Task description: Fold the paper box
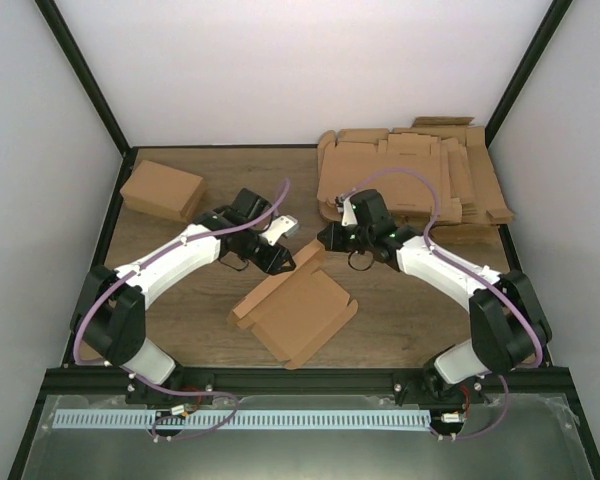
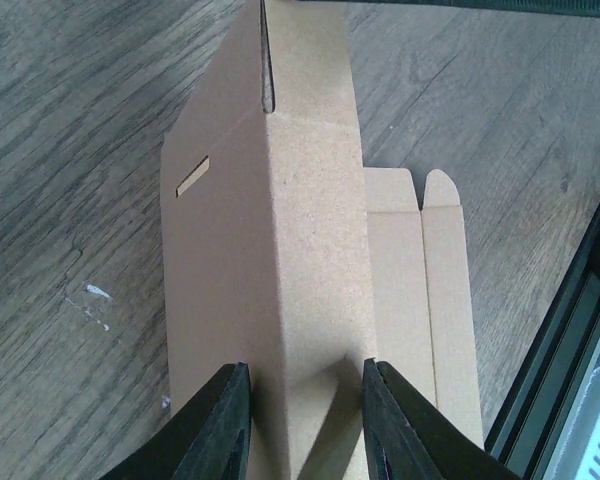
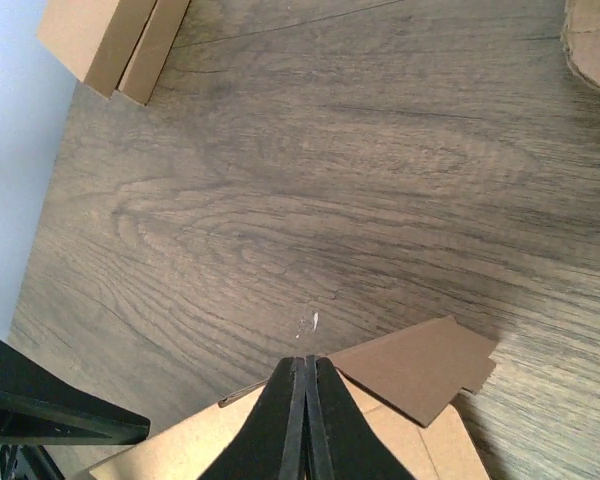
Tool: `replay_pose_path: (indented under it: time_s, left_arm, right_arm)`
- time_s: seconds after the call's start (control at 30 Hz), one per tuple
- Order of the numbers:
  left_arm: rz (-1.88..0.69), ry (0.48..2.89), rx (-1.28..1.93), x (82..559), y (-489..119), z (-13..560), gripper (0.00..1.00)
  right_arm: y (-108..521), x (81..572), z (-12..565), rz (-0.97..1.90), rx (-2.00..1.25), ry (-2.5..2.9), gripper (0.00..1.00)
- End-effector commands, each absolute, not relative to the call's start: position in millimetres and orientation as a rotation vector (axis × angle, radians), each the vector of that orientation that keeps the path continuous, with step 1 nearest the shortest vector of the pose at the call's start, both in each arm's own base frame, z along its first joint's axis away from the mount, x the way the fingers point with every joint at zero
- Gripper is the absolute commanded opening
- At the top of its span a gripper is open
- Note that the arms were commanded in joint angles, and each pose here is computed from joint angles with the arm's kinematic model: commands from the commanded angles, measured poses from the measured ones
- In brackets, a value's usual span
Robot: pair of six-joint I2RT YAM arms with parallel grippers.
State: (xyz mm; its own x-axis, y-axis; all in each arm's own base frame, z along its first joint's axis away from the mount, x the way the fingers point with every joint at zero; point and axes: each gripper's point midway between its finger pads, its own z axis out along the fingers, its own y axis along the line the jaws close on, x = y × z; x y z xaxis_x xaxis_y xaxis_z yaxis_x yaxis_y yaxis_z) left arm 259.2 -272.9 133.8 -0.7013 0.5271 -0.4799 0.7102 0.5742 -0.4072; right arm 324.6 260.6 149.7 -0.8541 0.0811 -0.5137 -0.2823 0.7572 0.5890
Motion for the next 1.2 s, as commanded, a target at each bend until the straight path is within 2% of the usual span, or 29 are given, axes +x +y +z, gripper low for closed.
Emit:
replay_pose_path:
  time_s: [0.0, 0.27, 0.57, 1.17]
  left_arm:
    - [-0.838, 2.569, 1.015, 251, -265, 117, 0.34]
    - [-0.847, 2.58, 0.996, 253, -265, 113, 0.34]
    - [-0.89, 2.56, 0.992, 254, -266, 119, 0.39]
    - [-0.986, 2.542, 1.02, 246, -271, 119, 0.33]
  right_arm:
    - [257, 321, 139, 0.897, -0.163, 2.488, 0.01]
    - [260, 304, 120, 0.969, -0.162, 2.549, 0.01]
    - [253, 299, 129, 0.926, -0.201, 2.53, 0.01]
    - [261, 285, 99, 0.961, -0.242, 2.622, 0.01]
